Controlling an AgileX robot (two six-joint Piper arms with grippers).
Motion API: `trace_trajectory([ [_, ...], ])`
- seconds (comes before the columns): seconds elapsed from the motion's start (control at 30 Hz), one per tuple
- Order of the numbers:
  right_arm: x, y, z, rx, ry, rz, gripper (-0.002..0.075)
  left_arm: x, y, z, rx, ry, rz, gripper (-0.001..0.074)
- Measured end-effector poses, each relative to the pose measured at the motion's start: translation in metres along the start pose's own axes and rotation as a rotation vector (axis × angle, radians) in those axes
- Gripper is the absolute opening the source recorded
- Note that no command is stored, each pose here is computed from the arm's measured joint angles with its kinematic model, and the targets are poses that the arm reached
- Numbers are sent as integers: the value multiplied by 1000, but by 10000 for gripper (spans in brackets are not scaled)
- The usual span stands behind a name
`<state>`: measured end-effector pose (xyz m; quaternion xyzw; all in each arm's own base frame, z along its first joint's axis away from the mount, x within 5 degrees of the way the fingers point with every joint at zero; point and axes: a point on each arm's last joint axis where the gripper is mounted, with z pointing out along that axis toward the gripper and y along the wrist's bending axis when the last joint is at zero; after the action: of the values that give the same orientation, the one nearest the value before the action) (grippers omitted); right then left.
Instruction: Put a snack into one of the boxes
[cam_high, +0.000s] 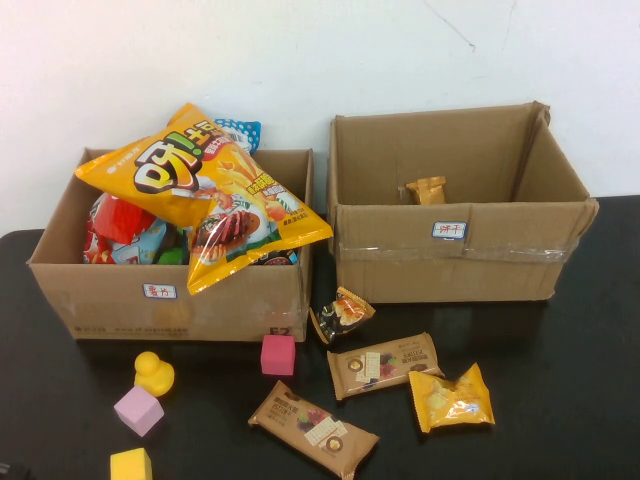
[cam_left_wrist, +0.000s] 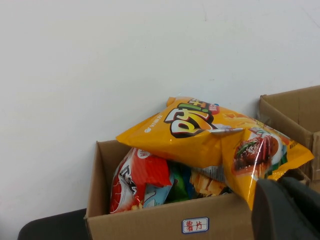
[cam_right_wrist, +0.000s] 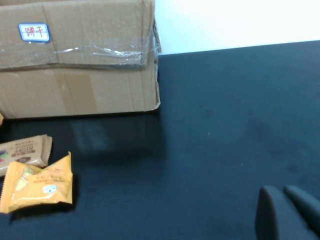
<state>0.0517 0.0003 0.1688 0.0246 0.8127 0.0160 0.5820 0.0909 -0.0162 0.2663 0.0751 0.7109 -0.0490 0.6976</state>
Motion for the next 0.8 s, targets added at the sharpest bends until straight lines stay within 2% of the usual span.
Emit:
trace_trajectory([
  [0.4, 0, 0, 0, -1, 0, 1, 1, -2, 1, -4, -14, -24, 0, -2],
  [0.53, 0, 0, 0, 0, 2, 1, 1, -5, 4, -12, -51, -57, 0, -2],
  [0.8, 0, 0, 0, 0, 5, 1, 1, -11, 2, -40, -47, -186, 18, -2],
])
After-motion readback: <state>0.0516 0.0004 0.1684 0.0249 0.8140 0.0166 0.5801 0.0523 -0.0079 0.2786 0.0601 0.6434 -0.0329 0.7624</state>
